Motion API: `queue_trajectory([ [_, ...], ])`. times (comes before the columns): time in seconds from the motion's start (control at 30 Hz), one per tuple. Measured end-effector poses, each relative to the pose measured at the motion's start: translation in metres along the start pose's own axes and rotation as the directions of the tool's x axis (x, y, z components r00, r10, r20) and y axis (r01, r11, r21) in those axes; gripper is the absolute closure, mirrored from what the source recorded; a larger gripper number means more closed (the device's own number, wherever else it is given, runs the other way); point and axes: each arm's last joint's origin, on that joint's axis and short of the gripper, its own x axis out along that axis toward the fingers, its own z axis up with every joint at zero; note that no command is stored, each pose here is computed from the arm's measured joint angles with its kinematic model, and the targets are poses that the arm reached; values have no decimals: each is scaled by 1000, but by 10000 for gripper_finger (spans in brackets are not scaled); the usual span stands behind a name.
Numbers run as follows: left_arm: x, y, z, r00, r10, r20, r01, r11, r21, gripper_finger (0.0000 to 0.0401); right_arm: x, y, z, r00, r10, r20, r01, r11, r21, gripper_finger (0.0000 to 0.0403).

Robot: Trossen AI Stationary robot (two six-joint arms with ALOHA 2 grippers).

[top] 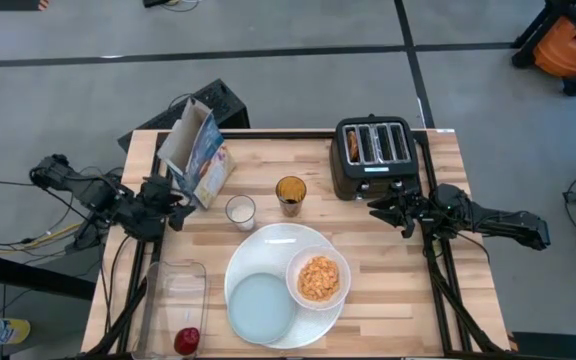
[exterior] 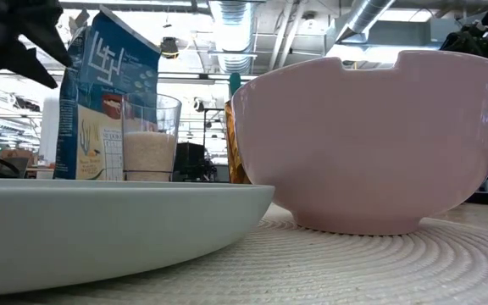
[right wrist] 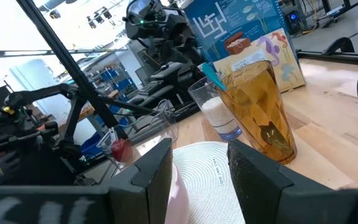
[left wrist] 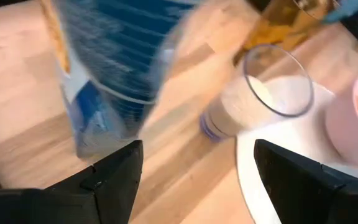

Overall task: Arrange a breakfast setting
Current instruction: Put the toasted bread on the blue plate

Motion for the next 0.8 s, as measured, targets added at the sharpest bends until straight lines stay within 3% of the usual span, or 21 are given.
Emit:
queue_trajectory([
  [0.27, -7, 0, 2, 993, -24, -114, 27, 999, 22, 108, 0, 0, 0, 1000, 0, 0, 0, 1000, 0, 225],
  [0.43, -8, 0, -2, 963, -60, -264, 68, 998, 19, 108, 0, 0, 0, 1000, 0, 0, 0, 1000, 0, 225],
  [0.6, -9, -2, -4, 939, -89, -332, 98, 995, 11, 108, 0, 0, 0, 1000, 0, 0, 0, 1000, 0, 225],
  [0.8, -11, -17, -1, 900, -257, -353, 279, 960, 12, 108, 0, 0, 0, 1000, 0, 0, 0, 1000, 0, 225],
])
